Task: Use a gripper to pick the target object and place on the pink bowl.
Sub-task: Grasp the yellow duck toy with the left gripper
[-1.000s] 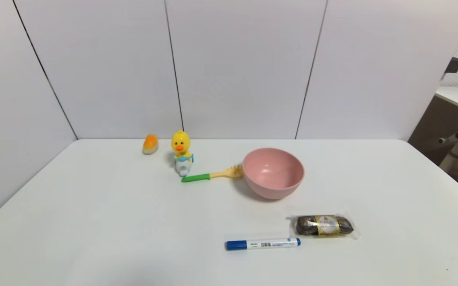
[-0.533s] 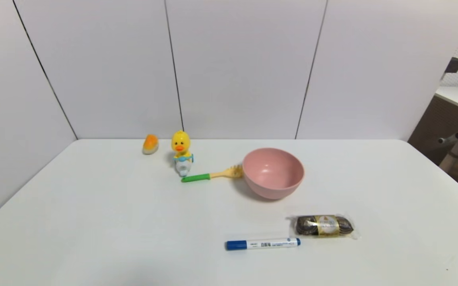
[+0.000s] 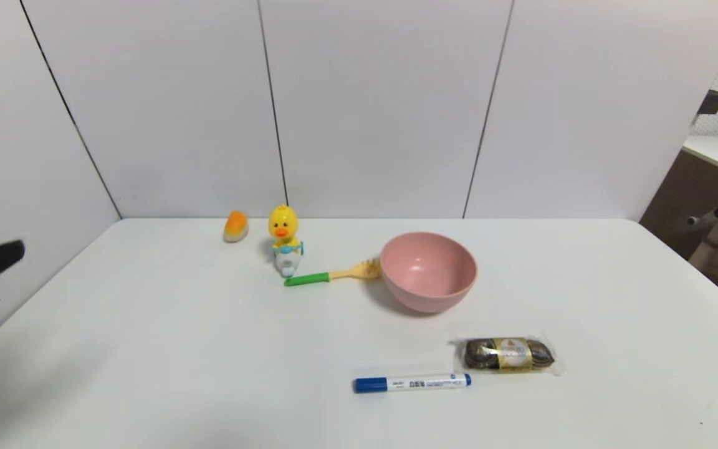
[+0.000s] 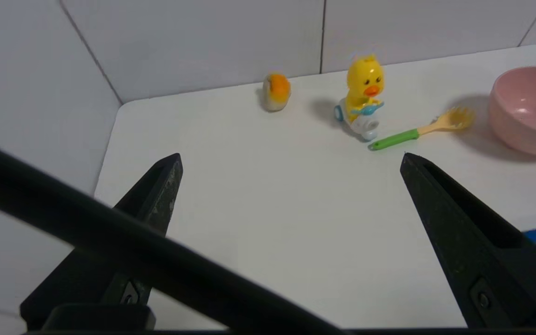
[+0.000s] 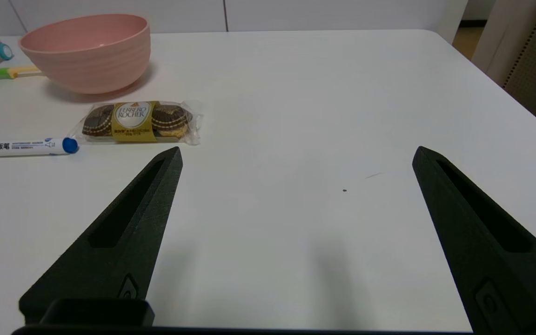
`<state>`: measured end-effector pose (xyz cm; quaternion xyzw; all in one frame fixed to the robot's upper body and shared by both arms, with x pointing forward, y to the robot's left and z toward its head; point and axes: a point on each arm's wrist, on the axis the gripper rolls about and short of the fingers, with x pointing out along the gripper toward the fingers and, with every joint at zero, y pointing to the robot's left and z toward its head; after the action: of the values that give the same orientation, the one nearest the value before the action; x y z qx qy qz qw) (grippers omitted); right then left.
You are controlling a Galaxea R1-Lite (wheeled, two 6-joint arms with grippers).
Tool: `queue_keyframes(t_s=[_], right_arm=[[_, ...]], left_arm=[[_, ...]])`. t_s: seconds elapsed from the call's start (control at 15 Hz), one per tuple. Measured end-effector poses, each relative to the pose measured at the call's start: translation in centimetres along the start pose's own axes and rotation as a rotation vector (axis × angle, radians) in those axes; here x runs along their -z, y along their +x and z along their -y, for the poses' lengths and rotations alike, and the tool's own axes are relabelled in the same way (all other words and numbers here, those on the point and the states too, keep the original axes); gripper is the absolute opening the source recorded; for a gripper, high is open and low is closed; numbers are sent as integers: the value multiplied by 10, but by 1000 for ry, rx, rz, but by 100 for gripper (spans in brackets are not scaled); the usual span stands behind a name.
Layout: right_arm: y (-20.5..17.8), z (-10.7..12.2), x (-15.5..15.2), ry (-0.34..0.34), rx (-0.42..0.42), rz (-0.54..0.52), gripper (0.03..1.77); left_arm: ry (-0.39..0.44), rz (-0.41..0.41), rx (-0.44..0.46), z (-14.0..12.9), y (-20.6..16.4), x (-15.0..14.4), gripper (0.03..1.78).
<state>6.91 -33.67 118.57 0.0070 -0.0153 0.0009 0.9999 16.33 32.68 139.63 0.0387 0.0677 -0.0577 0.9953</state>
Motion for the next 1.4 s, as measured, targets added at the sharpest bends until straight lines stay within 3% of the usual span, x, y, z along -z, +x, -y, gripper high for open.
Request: queue_keyframes(t_s=[0.2, 0.47, 0.87, 1.13, 1.4], right_arm=[[0, 0, 0, 0, 0, 0, 171], [0, 0, 0, 0, 0, 0, 171], [0, 0, 0, 0, 1, 0, 171], [0, 0, 0, 0, 0, 0, 171], [0, 0, 0, 0, 0, 0, 171]], left_arm=[[-23, -90, 110, 9, 59, -61, 169], [-10, -292, 220, 40, 147, -88, 169], [21, -542, 262, 76, 252, -60, 169], [21, -593, 261, 90, 301, -28, 169], [10, -589, 253, 97, 329, -8, 169]])
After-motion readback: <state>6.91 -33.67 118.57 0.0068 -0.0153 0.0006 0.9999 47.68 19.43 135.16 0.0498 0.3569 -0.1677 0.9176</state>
